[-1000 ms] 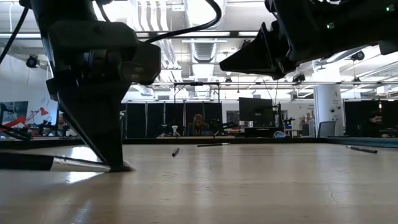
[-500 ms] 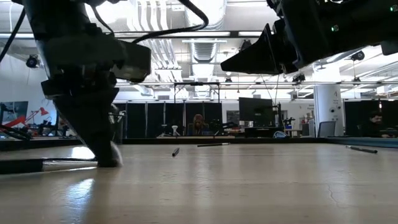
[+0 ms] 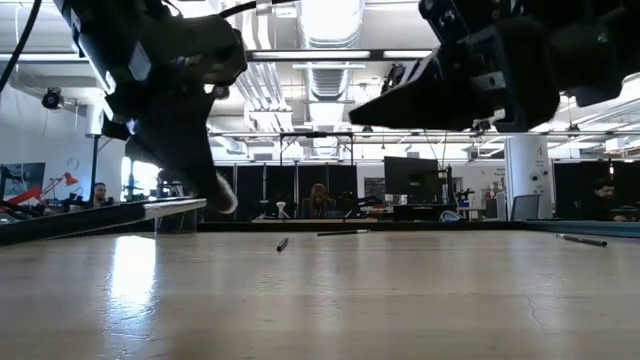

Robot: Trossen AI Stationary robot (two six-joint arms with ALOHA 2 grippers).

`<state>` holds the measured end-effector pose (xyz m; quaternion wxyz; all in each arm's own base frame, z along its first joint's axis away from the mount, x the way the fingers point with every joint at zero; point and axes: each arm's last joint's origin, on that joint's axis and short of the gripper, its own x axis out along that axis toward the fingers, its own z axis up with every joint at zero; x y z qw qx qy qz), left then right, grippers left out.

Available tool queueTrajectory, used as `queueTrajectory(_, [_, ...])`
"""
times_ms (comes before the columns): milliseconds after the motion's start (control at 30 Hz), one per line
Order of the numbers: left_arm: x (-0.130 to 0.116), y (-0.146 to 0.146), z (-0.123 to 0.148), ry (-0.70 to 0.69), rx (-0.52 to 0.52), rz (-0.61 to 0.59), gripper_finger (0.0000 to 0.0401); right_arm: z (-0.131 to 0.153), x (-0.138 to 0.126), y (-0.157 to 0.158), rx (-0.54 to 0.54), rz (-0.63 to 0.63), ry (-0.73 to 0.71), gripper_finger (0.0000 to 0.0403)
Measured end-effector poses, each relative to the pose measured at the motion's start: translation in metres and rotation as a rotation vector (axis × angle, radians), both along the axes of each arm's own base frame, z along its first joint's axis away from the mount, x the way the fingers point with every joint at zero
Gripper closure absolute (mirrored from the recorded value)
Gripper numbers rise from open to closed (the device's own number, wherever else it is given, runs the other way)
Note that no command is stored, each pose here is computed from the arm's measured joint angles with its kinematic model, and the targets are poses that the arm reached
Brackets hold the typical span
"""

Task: Put items in baskets/containers
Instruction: Put the powder brush into the holder

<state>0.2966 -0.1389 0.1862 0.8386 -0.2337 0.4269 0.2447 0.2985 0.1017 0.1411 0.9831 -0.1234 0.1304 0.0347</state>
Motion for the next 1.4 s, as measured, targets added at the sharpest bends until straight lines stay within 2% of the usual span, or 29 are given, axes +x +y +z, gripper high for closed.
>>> queueTrajectory(233, [0.001,0.001,0.002,-0.047,0.018,0.058,0.0401,-0.012,-0.012,-0.021,0.023,0.008,-0.01,0.0394])
queueTrajectory(500, [0.001,0.002,0.003,-0.056,0.022,0.075,0.0395,-0.03,-0.049,-0.038,0.088,-0.014,-0.054,0.0394])
queueTrajectory(600, [0.002,0.001,0.002,-0.074,-0.004,0.112,0.0376,-0.034,-0.06,-0.041,0.115,-0.017,-0.057,0.0394])
queueTrajectory(867, [0.012,-0.006,-0.005,-0.055,-0.063,0.109,0.0286,-0.04,-0.072,-0.043,0.216,-0.045,-0.031,0.0394])
queueTrajectory(1000, [0.017,-0.009,-0.011,-0.031,-0.054,0.083,0.0252,-0.041,-0.074,-0.042,0.235,-0.044,-0.022,0.0394])
queueTrajectory(1233, [0.022,-0.008,-0.034,0.035,-0.02,0.094,0.0239,-0.042,-0.077,-0.036,0.259,-0.022,-0.011,0.0394])
queueTrajectory(1400, [0.024,-0.006,-0.047,0.062,0.01,0.114,0.025,-0.042,-0.078,-0.032,0.252,-0.003,-0.01,0.0394])
